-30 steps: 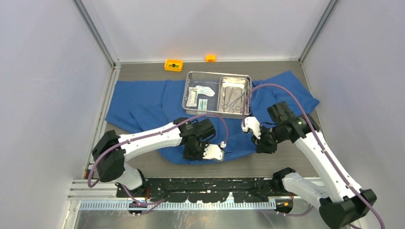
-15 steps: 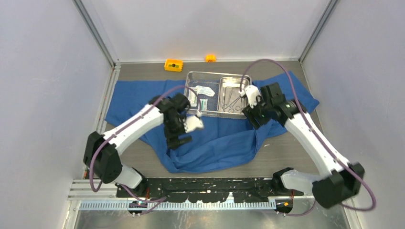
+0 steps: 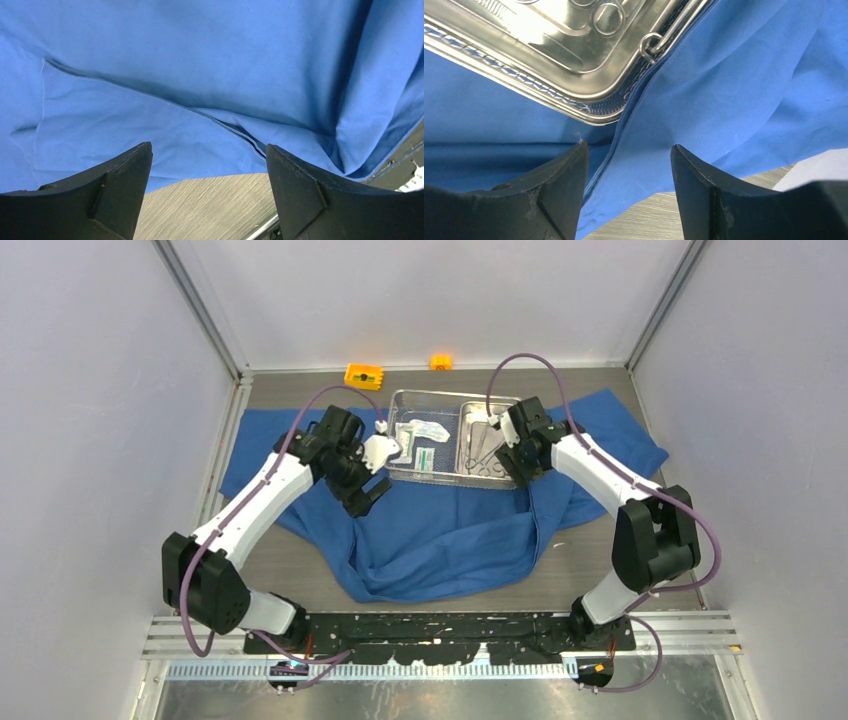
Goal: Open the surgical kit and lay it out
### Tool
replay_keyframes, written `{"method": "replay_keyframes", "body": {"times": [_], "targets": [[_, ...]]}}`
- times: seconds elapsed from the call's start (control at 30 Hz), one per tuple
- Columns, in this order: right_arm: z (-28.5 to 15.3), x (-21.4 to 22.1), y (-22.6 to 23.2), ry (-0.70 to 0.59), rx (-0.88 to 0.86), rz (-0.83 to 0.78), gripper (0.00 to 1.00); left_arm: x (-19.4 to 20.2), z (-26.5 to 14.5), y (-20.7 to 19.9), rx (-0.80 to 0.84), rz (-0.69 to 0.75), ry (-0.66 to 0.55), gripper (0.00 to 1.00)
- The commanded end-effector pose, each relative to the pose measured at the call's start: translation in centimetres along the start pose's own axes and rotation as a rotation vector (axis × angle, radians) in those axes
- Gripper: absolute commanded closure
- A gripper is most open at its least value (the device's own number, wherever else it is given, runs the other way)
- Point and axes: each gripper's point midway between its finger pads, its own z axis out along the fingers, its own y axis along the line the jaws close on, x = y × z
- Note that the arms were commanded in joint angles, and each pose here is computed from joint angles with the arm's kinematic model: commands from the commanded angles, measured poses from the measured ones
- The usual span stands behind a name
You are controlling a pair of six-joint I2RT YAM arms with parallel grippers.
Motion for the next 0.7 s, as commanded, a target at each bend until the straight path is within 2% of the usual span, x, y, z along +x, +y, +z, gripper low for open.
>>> {"method": "replay_keyframes", "body": {"times": [0.0,0.13,0.3,0.43,0.67], "targets": [[0.2,-1.3,-2.2,-0.027,0.116,0.016,0.38,-0.8,-0.4,2.8,-0.102,-0.113,-0.072,0.12],[0.5,-0.7,-3.3,-0.014,0.169,-0.002,0.61,-0.1,0.1,6.1,-0.182,-0.225,-0.061,0.08],[-0.7,-0.2,-4.9,-0.038,0.194,0.042,0.97,1.5,2.3,9.5,-0.241,-0.306,0.034,0.07],[-2.5,1.1,-7.0,-0.068,0.213,0.127,1.0,3.2,5.0,11.9,-0.259,-0.352,0.133,0.09],[-5.8,4.6,-9.6,-0.128,0.232,0.266,1.0,4.7,9.2,12.6,-0.154,-0.454,0.214,0.21]]}}
